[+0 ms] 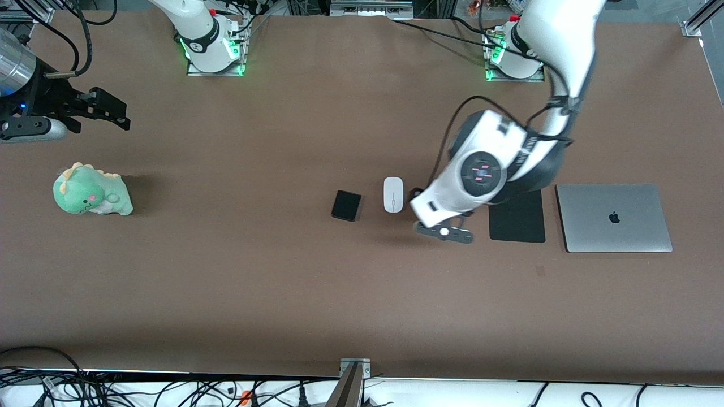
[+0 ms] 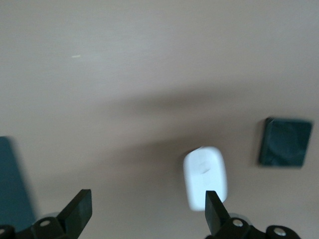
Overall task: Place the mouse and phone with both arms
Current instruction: 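Move the left gripper over the white mouse, then lower the left gripper and grasp the white mouse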
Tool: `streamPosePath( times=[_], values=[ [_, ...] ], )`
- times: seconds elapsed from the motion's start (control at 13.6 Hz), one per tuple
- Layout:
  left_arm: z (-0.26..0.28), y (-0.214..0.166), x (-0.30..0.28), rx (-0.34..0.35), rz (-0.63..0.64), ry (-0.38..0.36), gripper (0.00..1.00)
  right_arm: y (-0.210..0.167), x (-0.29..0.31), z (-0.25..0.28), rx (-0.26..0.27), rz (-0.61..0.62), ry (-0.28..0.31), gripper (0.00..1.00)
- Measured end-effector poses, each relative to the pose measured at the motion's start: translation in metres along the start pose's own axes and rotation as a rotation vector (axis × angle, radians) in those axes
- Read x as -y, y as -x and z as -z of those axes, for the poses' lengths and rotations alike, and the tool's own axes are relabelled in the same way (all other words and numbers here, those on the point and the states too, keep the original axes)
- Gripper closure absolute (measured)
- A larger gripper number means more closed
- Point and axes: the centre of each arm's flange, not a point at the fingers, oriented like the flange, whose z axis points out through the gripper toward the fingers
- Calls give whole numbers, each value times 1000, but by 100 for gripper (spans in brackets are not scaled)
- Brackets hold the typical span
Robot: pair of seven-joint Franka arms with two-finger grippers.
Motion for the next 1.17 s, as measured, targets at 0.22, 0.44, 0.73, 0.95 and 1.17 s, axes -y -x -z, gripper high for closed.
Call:
streamPosePath(
  times=[0.22,0.44,0.73,0.95,1.17],
  values=[
    [-53,11,-45,-84,67,-44,0,0,0,0,0,-1,0,0],
    [-115,38,-64,-107,112,-30,0,0,0,0,0,-1,0,0],
    [-148,67,-72,-72,74,-77,0,0,0,0,0,-1,0,0],
    [-153,70,-71,-69,69,-92,0,0,0,0,0,-1,0,0],
    [-154,71,-71,-67,68,-94,19,0,1,0,1,1,0,0]
  ],
)
